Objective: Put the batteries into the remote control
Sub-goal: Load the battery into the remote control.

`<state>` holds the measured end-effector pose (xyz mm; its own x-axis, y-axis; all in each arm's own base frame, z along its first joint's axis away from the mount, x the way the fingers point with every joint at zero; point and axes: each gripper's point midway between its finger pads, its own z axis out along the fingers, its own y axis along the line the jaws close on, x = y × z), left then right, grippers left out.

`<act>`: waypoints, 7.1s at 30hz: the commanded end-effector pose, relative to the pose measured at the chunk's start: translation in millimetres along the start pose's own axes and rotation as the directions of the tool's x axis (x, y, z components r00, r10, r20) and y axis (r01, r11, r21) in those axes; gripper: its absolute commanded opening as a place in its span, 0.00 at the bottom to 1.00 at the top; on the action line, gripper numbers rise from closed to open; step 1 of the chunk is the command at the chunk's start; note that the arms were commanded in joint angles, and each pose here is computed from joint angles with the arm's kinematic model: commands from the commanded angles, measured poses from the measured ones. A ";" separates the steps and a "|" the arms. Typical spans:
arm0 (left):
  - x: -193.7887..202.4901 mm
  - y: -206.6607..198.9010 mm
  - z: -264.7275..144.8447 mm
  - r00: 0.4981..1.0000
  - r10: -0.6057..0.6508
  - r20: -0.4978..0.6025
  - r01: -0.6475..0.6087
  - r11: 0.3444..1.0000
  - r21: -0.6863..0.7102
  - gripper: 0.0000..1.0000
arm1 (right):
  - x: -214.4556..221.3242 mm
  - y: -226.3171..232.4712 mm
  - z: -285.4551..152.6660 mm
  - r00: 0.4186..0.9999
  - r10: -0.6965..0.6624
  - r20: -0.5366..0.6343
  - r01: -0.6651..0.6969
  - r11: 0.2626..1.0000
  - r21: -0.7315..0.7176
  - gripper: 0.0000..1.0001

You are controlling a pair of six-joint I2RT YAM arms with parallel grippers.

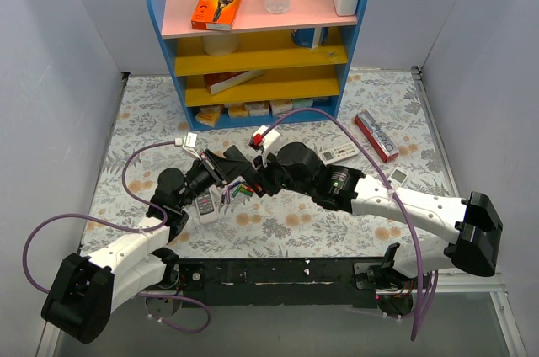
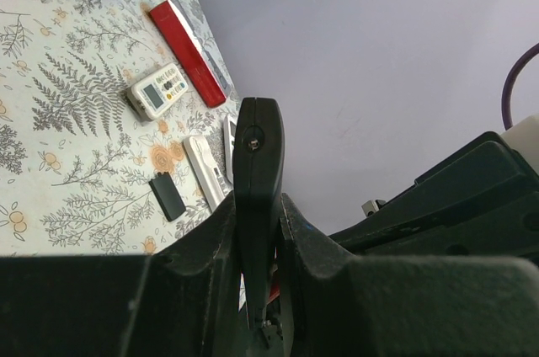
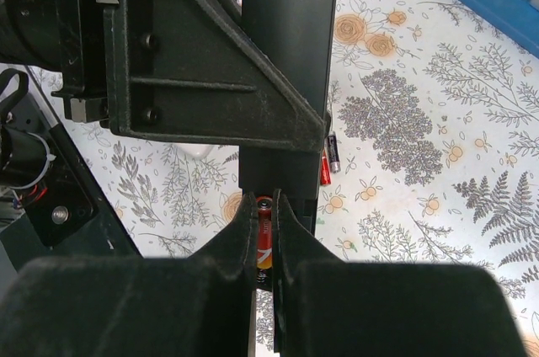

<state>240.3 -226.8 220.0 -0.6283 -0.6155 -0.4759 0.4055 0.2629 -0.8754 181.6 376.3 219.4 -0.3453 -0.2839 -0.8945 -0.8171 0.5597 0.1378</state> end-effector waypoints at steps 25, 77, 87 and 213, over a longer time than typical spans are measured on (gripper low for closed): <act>-13.3 -44.8 1.0 0.998 0.057 0.015 -0.059 0.989 0.135 0.00 | 1.2 -1.5 -5.6 0.996 0.090 -0.007 -0.090 0.995 0.047 0.29; 12.8 -74.0 10.9 0.940 0.199 -0.277 -0.132 0.961 0.244 0.00 | -39.5 29.7 -78.3 0.706 -0.687 0.174 0.705 0.656 -0.271 0.37; 15.1 -77.7 11.1 0.923 0.230 -0.307 -0.149 0.952 0.266 0.00 | -42.9 27.0 -66.4 0.706 -0.685 0.178 0.707 0.665 -0.243 0.29; 2.4 -79.7 30.6 0.926 0.270 -0.263 -0.192 0.939 0.287 0.00 | 9.1 -1.3 -40.2 0.765 -0.644 0.028 0.607 0.706 -0.365 0.12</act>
<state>224.7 -270.6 253.1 -0.7141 -0.2678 -0.6467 0.6202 0.1865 -0.7620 162.3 344.3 238.7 0.2941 -0.5280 -0.7967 -0.9470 -0.0483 -0.3176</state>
